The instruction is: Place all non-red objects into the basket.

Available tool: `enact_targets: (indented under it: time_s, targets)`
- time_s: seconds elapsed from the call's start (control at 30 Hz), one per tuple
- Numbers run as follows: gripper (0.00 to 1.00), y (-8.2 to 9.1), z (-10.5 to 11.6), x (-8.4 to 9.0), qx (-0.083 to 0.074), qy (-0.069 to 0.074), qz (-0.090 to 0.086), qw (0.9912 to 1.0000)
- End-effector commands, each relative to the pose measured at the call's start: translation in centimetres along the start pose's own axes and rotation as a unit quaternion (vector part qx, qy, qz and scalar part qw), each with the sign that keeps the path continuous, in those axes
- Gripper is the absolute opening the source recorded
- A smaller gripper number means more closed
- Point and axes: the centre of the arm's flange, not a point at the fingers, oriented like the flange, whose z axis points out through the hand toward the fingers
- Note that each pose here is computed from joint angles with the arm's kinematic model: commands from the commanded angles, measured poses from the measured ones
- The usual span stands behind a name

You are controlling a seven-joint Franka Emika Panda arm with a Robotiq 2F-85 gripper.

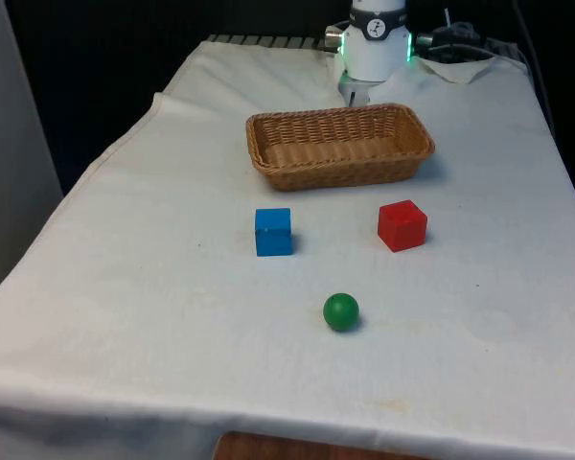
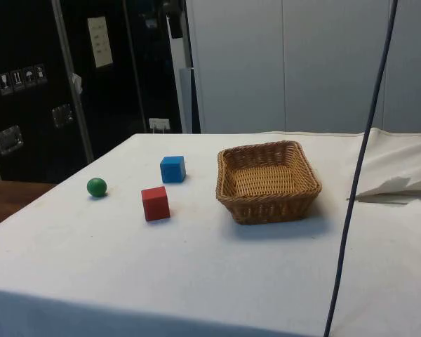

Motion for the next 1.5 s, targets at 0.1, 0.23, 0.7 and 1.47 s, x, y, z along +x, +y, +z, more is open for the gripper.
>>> enact_targets:
  time_s: [0.1, 0.23, 0.7, 1.47]
  targets:
    - [1.00, -0.1, 0.0, 1.0, -0.003, 0.001, 0.000, 1.00000]
    - [1.00, -0.3, -0.1, 1.7, -0.006, 0.004, 0.000, 0.99997]
    - [1.00, -0.7, -0.1, 3.1, -0.009, 0.015, -0.002, 0.99984]
    - [1.00, -0.8, 2.0, 6.4, -0.020, 0.072, -0.004, 0.99718]
